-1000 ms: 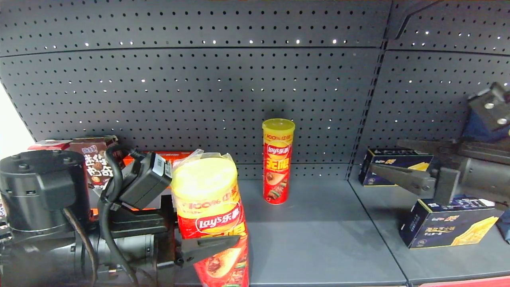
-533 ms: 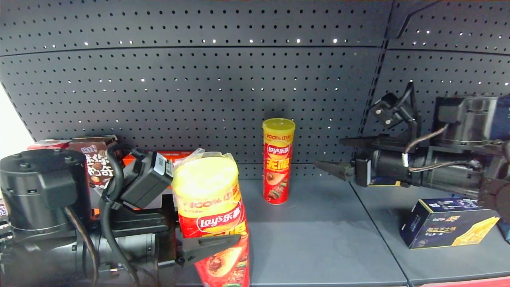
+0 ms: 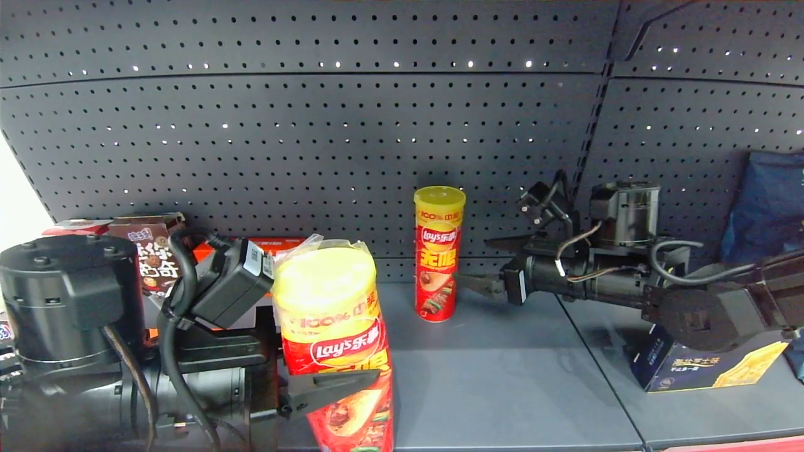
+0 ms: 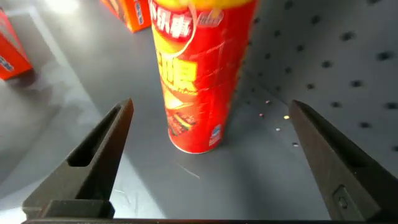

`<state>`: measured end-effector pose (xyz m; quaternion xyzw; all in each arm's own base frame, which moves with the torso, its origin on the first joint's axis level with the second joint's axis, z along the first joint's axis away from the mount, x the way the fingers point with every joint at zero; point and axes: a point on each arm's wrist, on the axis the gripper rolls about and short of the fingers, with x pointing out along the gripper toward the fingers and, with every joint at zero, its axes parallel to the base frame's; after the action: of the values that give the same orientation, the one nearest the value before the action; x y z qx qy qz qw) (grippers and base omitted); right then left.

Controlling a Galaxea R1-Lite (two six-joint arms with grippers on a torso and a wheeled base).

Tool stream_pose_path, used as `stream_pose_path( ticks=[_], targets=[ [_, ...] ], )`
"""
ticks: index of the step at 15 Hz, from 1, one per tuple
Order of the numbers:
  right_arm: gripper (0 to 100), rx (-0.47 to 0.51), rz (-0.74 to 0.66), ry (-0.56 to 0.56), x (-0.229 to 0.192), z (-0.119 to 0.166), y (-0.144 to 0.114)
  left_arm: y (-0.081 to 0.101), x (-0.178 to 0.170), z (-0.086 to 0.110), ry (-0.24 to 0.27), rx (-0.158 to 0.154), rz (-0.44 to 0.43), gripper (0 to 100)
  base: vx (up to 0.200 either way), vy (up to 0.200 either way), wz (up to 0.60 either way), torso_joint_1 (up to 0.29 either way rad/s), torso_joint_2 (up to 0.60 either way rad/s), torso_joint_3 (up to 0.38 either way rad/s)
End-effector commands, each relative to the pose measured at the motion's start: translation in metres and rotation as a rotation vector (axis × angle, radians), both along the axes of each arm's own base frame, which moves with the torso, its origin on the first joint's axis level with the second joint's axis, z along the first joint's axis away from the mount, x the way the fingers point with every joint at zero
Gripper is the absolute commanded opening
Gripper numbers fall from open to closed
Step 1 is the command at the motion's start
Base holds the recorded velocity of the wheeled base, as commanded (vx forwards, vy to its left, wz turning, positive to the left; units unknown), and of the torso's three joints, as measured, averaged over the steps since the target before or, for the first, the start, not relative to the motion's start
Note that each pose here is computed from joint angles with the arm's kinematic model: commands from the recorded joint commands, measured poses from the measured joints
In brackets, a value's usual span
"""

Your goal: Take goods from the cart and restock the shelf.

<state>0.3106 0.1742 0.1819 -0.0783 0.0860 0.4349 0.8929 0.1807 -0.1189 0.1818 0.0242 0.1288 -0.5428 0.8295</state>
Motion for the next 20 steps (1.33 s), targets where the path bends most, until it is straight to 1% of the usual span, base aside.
stream_pose_path(
  ticks=[1, 4, 8, 11, 13, 15, 20],
  targets=[
    [100, -0.015, 0.008, 0.027, 0.009, -0.015, 0.007, -0.001, 0.002, -0.002, 0.006, 0.004, 0.0, 0, 0.0, 0.0, 0.0, 0.0, 0.0, 0.0],
    [100, -0.013, 0.042, 0.042, 0.016, -0.028, 0.013, -0.001, 0.002, -0.002, 0.008, 0.005, 0.0, 0, 0.0, 0.0, 0.0, 0.0, 0.0, 0.0],
    [100, -0.018, 0.048, 0.054, 0.026, -0.038, 0.019, -0.001, 0.002, -0.003, 0.01, 0.006, 0.002, 0, 0.0, 0.0, 0.0, 0.0, 0.0, 0.0],
    [100, -0.02, 0.077, 0.06, 0.029, -0.046, 0.032, -0.001, 0.002, -0.003, 0.011, 0.007, 0.002, 0, 0.0, 0.0, 0.0, 0.0, 0.0, 0.0],
    [100, -0.024, 0.082, 0.071, 0.032, -0.052, 0.035, 0.002, 0.004, -0.003, 0.01, 0.006, 0.017, 0, 0.0, 0.0, 0.0, 0.0, 0.0, 0.0],
    [100, -0.025, 0.082, 0.073, 0.033, -0.054, 0.036, 0.002, 0.004, -0.003, 0.01, 0.006, 0.019, 0, 0.0, 0.0, 0.0, 0.0, 0.0, 0.0],
    [100, -0.022, 0.093, 0.067, 0.047, -0.063, 0.051, 0.003, 0.003, -0.004, 0.013, 0.007, 0.019, 0, 0.0, 0.0, 0.0, 0.0, 0.0, 0.0]
  ],
)
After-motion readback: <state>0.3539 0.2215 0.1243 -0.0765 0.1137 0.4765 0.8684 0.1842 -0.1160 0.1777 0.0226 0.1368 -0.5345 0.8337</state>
